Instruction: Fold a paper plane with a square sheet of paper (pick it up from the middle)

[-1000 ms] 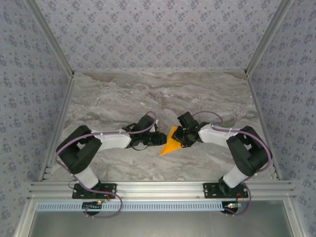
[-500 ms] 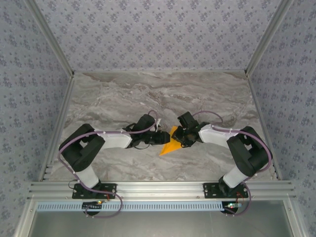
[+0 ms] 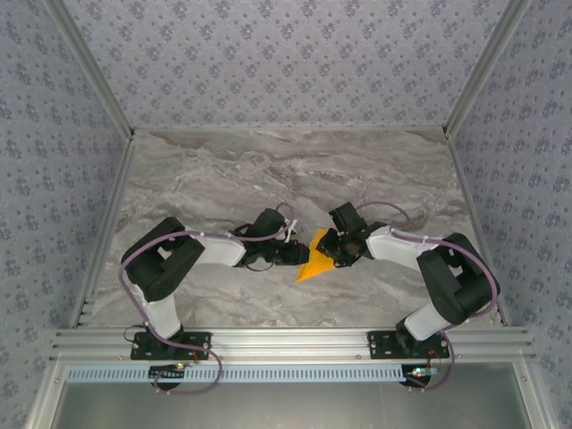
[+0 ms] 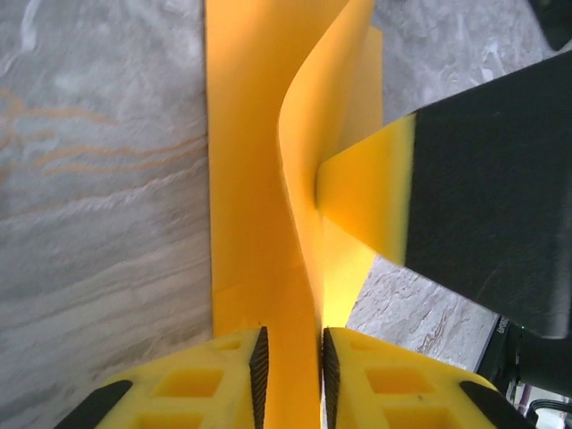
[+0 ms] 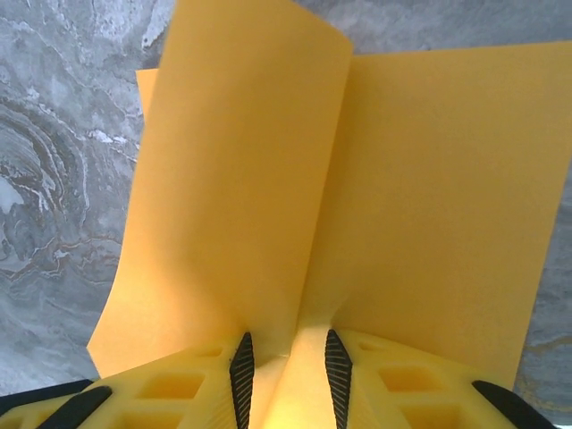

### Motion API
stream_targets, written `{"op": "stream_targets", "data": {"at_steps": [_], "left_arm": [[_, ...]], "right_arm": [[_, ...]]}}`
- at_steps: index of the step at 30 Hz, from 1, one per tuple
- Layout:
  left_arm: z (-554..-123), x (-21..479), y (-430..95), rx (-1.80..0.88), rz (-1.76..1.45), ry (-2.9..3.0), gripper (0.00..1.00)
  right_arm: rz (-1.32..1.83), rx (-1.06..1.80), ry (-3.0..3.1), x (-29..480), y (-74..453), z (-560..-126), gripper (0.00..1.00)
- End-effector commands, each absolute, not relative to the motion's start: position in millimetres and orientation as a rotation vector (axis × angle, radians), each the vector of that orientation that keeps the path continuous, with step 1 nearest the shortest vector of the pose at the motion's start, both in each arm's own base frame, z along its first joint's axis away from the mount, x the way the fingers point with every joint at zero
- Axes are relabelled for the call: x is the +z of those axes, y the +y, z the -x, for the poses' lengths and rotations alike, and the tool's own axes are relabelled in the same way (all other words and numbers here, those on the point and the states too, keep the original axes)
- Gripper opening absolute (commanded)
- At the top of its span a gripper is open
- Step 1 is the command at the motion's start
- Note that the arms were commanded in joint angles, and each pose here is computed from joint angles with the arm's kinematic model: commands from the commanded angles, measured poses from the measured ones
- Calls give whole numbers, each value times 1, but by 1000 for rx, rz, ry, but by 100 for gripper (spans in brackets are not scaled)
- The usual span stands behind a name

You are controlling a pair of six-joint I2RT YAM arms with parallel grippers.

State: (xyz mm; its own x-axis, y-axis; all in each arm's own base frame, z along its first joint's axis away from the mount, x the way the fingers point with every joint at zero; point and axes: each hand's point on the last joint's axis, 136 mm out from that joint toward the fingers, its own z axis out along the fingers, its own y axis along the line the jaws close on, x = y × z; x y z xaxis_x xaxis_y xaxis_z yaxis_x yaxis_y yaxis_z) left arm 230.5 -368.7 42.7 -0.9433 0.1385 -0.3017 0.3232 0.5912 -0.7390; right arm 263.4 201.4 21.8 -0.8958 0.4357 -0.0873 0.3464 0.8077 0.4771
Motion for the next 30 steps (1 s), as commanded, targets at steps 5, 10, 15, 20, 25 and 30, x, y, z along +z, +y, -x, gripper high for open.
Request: {"op": "stream_targets", "data": {"at_steps": [5,10,15,20,25,30], "left_arm": [[-244,56,-379,-1276,-471,2506,14],[-246,58,-381,-1261,-491,2486,6],[-245,63,-384,-1264,-503,2470,4],[-244,64,-386,-1280,-511,2464,5],[-237,73,-393,-1358,-560,2421,12],[-230,85,-400,-1438,-622,2352,24]], "right_arm": [[-573,713,2831,24,189,-251,32],[-563,694,2812,33,178,-249,33],[-585,629,2808,33,162,-244,33],[-617,592,2819,27,155,-242,30],[-557,711,2788,32,172,-252,32],[-507,792,2768,37,182,-256,36]]}}
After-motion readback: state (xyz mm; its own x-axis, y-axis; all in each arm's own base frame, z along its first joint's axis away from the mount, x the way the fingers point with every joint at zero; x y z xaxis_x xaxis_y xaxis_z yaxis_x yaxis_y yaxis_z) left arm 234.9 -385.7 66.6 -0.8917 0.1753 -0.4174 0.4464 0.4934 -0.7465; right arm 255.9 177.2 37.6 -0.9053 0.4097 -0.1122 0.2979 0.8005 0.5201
